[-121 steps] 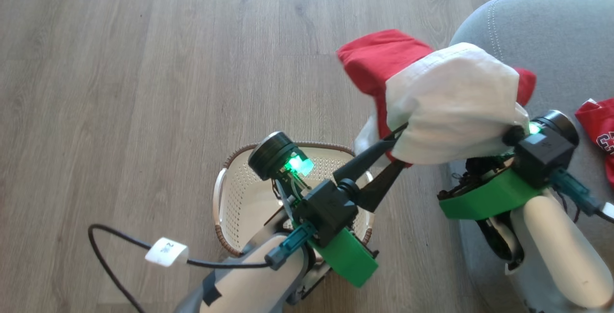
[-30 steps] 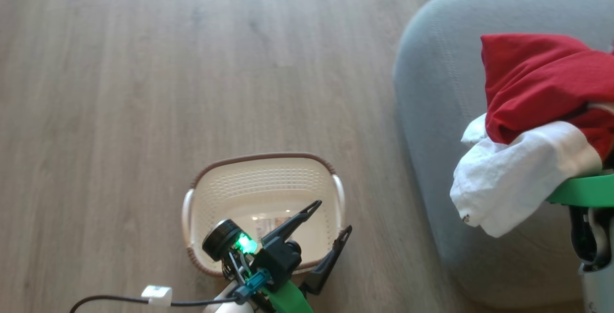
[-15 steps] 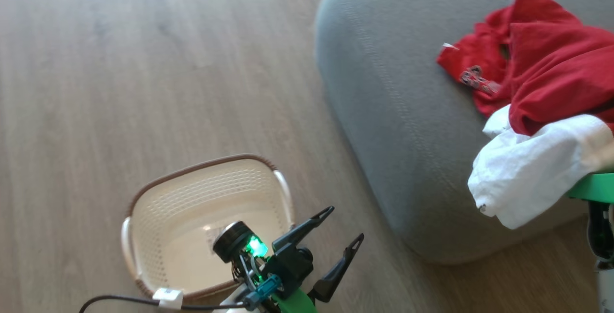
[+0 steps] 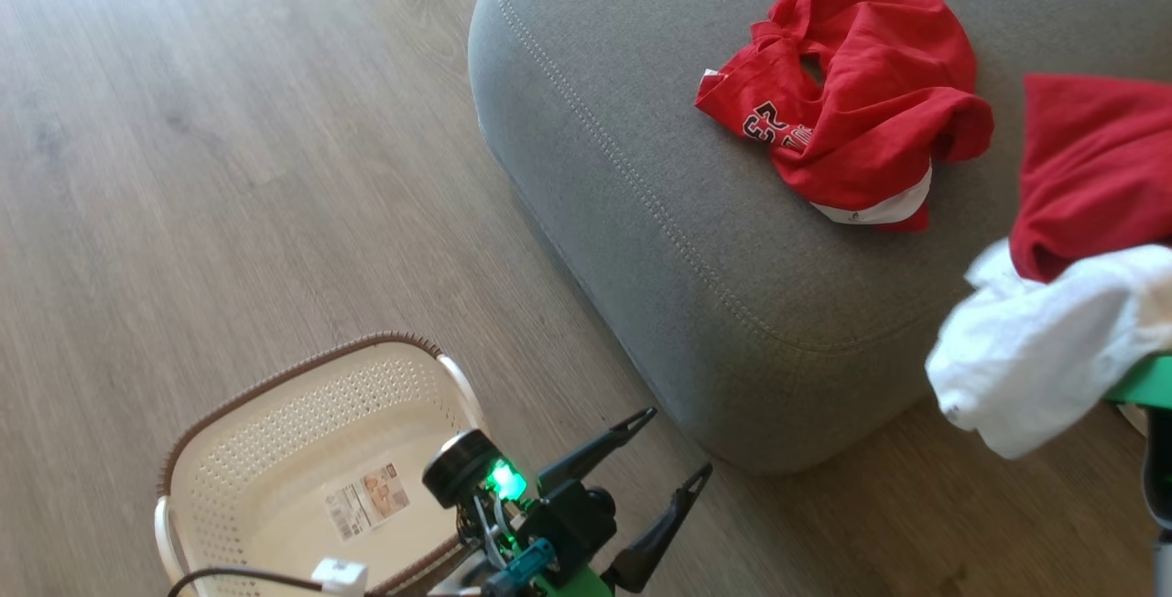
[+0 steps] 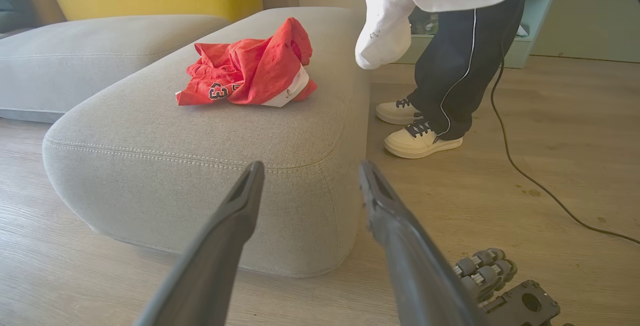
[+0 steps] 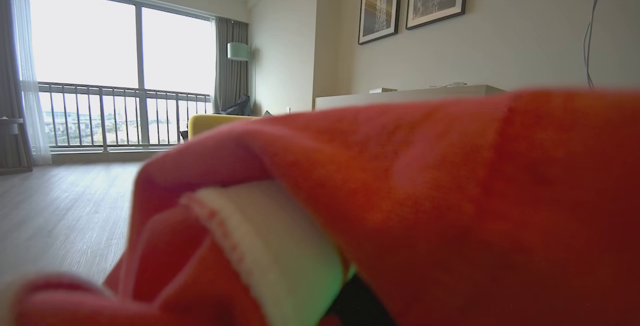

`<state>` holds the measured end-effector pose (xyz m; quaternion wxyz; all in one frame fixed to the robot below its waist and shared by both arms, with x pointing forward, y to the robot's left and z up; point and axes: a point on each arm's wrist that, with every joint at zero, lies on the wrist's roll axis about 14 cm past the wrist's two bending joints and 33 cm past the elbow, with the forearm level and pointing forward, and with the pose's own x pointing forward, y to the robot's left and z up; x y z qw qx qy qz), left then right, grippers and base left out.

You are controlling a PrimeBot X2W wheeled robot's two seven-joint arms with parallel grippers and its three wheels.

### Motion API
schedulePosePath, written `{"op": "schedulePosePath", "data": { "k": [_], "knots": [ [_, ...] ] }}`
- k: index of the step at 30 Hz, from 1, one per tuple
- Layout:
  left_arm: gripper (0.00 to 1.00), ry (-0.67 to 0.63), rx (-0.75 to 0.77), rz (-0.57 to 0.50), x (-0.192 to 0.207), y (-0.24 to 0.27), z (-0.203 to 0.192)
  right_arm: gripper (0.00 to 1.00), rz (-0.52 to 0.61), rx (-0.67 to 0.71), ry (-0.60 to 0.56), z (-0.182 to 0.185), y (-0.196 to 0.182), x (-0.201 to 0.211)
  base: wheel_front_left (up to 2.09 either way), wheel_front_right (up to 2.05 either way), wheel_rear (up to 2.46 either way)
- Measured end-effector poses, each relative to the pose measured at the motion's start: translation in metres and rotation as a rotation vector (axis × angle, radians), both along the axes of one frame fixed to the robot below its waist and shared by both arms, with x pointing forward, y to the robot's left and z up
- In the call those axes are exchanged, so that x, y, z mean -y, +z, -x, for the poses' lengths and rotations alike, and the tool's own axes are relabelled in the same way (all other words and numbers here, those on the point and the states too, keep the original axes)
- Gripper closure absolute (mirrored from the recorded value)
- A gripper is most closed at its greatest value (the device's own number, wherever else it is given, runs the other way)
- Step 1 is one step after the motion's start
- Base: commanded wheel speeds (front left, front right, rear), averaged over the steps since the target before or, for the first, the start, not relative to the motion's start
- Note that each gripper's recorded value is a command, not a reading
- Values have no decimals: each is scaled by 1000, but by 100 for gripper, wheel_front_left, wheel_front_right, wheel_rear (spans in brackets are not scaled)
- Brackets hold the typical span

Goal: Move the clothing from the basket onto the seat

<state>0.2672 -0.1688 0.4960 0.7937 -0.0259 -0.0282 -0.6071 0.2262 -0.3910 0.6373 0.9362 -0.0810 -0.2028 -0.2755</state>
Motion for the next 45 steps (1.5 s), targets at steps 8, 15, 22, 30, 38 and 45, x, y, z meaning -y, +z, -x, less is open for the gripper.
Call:
{"op": "schedulePosePath", "data": {
  "k": [8,15,22,30,38,45],
  "knots": [
    [0,-26,-5,-5,3,-2,7,100,1,10,-32,10,2,4,0,0,0],
    [0,-25,-13,1,4,-2,6,100,4,6,-48,13,2,8,0,0,0],
    [0,-15,-23,0,4,-5,1,100,14,-51,-80,14,-8,16,0,0,0],
    [0,-15,-42,-39,-3,-34,-23,100,93,-27,-44,-40,26,26,0,0,0],
    [0,-47,-69,-75,-10,-81,-51,100,218,-51,-36,-117,54,40,0,0,0],
    [0,-12,-104,-51,-15,-111,-84,100,226,-69,-63,-180,50,64,0,0,0]
  ]
}}
